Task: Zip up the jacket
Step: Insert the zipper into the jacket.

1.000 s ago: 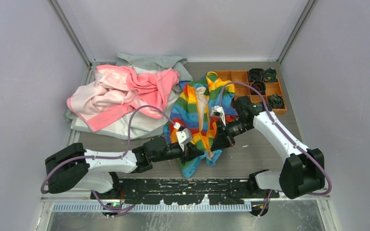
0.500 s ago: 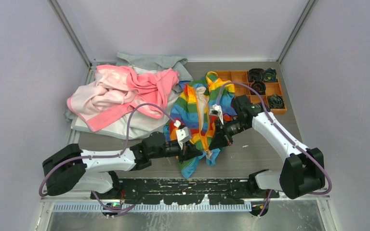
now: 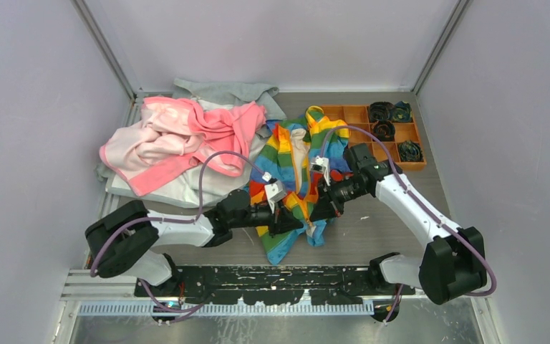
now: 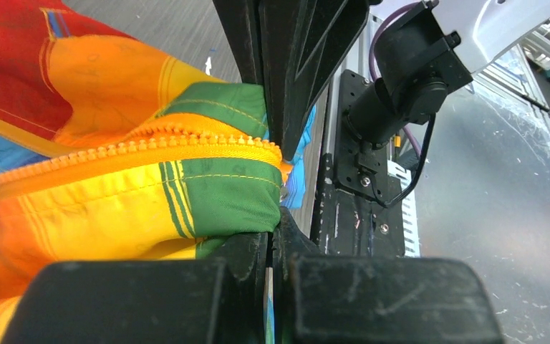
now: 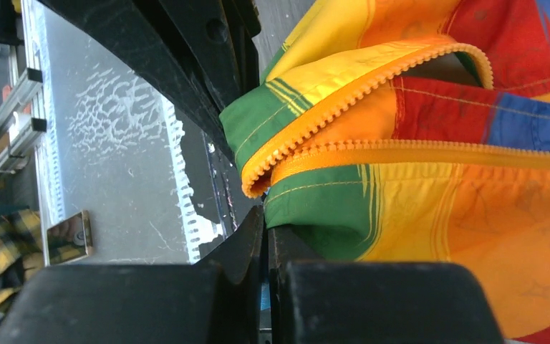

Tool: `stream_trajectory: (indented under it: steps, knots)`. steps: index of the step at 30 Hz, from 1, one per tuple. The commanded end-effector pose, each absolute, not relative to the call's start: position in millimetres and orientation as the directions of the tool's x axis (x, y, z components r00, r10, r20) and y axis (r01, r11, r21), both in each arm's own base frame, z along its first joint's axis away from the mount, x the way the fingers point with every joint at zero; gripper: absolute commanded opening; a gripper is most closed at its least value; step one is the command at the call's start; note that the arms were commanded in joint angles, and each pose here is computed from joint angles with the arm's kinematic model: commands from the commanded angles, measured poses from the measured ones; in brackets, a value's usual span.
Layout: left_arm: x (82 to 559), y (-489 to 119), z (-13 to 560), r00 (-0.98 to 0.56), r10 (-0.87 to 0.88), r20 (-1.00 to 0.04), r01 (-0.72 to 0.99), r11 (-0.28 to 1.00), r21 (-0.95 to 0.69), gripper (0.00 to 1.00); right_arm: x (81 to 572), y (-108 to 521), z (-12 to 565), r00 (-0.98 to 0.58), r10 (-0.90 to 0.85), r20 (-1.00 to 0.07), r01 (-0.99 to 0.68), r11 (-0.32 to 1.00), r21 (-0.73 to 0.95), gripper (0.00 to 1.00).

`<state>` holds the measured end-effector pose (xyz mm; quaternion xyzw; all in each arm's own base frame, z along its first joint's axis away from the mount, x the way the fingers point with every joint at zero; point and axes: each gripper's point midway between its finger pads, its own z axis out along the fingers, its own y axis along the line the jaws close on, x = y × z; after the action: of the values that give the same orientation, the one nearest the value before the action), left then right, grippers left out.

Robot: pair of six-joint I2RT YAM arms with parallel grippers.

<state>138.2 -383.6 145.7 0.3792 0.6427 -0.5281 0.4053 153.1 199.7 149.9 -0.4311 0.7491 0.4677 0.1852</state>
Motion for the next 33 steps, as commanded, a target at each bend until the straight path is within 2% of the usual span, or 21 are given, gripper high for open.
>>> stream_trajectory:
  steps: [1, 11, 20, 28, 30, 33]
  knots:
    - [134, -393, 164, -0.394, -0.027, -0.919, 0.916, 0.067, -0.395, 0.00, 170, 204, 157, -0.561, -0.424, -0.711, -0.827, 0.235, 0.512, 0.01]
    - [144, -384, 159, -0.435, -0.109, -0.894, 0.888, 0.115, -0.446, 0.00, 164, 205, 158, -0.564, -0.435, -0.702, -0.820, 0.195, 0.538, 0.01]
    - [151, -377, 161, -0.446, -0.146, -0.883, 0.868, 0.169, -0.467, 0.17, 162, 206, 158, -0.571, -0.439, -0.694, -0.813, 0.187, 0.551, 0.01]
    - [146, -379, 162, -0.472, -0.161, -0.867, 0.860, 0.134, -0.493, 0.30, 162, 207, 157, -0.580, -0.438, -0.687, -0.806, 0.183, 0.564, 0.01]
    - [145, -380, 162, -0.476, -0.166, -0.864, 0.859, 0.124, -0.497, 0.36, 162, 207, 157, -0.581, -0.437, -0.687, -0.805, 0.182, 0.565, 0.01]
    - [144, -383, 162, -0.482, -0.165, -0.861, 0.857, 0.115, -0.502, 0.39, 162, 207, 157, -0.584, -0.436, -0.685, -0.802, 0.180, 0.569, 0.01]
